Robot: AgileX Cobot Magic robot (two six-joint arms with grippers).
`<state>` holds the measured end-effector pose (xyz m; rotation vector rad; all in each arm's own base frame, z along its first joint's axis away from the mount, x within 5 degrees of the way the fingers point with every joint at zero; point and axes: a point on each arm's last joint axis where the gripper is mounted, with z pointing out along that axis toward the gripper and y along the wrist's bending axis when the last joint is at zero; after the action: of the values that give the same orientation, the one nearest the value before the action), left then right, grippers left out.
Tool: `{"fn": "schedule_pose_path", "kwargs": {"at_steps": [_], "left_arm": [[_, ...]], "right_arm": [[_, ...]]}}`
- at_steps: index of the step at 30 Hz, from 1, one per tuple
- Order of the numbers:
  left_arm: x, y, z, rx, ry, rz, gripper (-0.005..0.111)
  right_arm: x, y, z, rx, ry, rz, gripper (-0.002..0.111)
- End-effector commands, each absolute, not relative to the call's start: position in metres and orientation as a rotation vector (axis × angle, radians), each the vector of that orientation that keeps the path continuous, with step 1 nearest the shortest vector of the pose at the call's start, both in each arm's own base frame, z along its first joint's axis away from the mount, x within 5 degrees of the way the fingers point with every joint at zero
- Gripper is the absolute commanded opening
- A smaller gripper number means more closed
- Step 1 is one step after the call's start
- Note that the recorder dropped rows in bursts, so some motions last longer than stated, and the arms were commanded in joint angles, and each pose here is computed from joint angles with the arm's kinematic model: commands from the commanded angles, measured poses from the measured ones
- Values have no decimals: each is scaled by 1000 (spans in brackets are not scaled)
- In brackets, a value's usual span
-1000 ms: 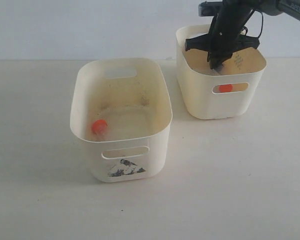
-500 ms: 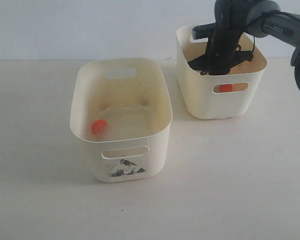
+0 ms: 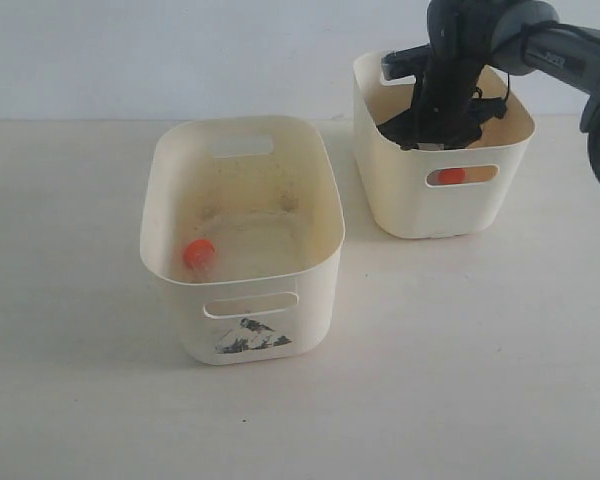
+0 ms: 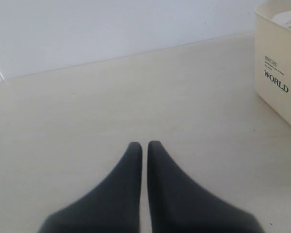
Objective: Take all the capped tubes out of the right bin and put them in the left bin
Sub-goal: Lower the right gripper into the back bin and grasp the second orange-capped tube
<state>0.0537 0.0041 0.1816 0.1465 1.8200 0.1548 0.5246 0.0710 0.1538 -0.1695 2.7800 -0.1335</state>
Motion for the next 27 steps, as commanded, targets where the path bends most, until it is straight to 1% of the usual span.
{"fn": "schedule_pose_path", "kwargs": {"at_steps": [1,5,12,18,19,20,23,24,25,27], "left_arm": [[54,4,183,137,1813,144,4],[54,4,183,137,1813,144,4],[54,4,183,137,1813,144,4],[54,4,183,137,1813,144,4],[54,4,183,137,1813,144,4],[54,4,183,137,1813,144,4],[54,4,183,137,1813,144,4],[54,4,183,137,1813,144,4],[54,4,183,137,1813,144,4],[54,4,183,137,1813,144,4]], "right_arm": [[526,64,159,-174,2766,-190,59],[526,64,157,-153,2769,-190,60],[525,64,133,-153,2833,-193,60],[527,66,126,-106,2825,-152,59],[527,66,126,-90,2825,-150,57],[527,66,126,-82,2823,-146,51],[527,66,131,-71,2816,-143,20],[527,66,134,-71,2814,-143,7],[526,66,139,-62,2805,-140,0],[525,66,151,-59,2790,-137,0]]}}
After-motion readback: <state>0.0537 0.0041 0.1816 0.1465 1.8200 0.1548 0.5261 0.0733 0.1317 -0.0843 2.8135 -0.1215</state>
